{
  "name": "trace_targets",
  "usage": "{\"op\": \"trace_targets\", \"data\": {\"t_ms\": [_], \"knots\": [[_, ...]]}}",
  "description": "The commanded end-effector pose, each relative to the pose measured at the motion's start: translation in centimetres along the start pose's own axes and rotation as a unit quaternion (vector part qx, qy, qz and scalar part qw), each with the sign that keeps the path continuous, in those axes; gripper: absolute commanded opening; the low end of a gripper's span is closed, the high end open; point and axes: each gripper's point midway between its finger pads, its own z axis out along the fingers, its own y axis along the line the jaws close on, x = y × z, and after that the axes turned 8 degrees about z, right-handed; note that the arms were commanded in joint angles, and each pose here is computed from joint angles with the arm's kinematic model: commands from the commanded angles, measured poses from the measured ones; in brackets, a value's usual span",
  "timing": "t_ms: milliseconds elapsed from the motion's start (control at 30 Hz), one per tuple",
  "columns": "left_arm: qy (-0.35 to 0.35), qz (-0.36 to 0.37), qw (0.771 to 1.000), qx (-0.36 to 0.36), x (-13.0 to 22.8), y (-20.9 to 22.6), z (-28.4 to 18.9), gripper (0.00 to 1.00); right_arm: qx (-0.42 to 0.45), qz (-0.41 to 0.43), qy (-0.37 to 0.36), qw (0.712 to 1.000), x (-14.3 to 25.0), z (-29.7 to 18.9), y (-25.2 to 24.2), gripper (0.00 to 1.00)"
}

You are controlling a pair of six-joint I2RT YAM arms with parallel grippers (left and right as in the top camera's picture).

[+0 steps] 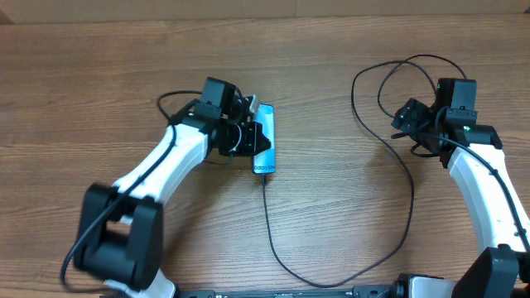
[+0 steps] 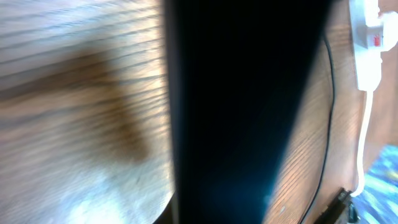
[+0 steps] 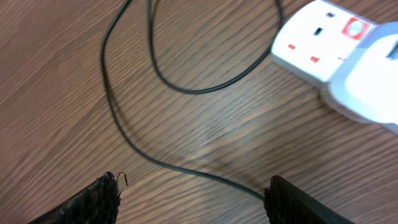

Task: Plug charger to phone and switch on socket
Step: 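Lower the phone flat onto the table with the left gripper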

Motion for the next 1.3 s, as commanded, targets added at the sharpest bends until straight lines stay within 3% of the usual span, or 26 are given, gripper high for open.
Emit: {"op": "trace_targets", "data": {"t_ms": [0,100,267,433,533,667,900,1067,1167,1267], "knots": [[0.035,0.011,0.994,0.105,1.3,-1.8,2.6,0.04,-0.034,-0.001,0.020,0.999,0.5,-0.2,1.4,0.75],[0.044,-0.001,0.989,0.144,1.5,-1.8,4.3,0.04,-0.034,-0.002,0.032,0.999,1.0,-0.3,1.3,0.75],[0.062,-0.023,0.988,0.137,2.4,-0.5,6.0,0.04,-0.032,-0.002,0.035,0.999,1.2,-0.3,1.2,0.75],[0.078,-0.104,0.990,0.046,3.5,3.0,7.2,0.05,-0.047,-0.001,0.050,0.998,1.7,-0.3,1.7,0.75],[0.085,-0.119,0.989,0.038,4.0,3.4,7.5,0.05,-0.045,-0.001,0.054,0.997,1.9,-0.2,1.6,0.76],[0.089,-0.121,0.988,0.033,4.3,3.5,7.6,0.17,-0.056,-0.001,0.063,0.996,2.2,-0.2,2.0,0.83],[0.086,-0.123,0.989,0.023,4.2,3.9,7.7,0.22,-0.056,0.000,0.074,0.996,3.2,0.5,1.5,0.92],[0.086,-0.135,0.987,0.030,4.1,3.8,7.5,0.34,-0.048,0.001,0.085,0.995,4.4,1.2,0.7,1.00],[0.088,-0.149,0.984,0.029,4.2,3.8,7.5,0.36,-0.050,0.003,0.100,0.994,5.2,1.3,0.5,1.00],[0.091,-0.162,0.982,0.031,4.3,3.8,7.4,0.48,-0.088,0.005,0.124,0.988,6.0,0.9,1.8,1.00]]}}
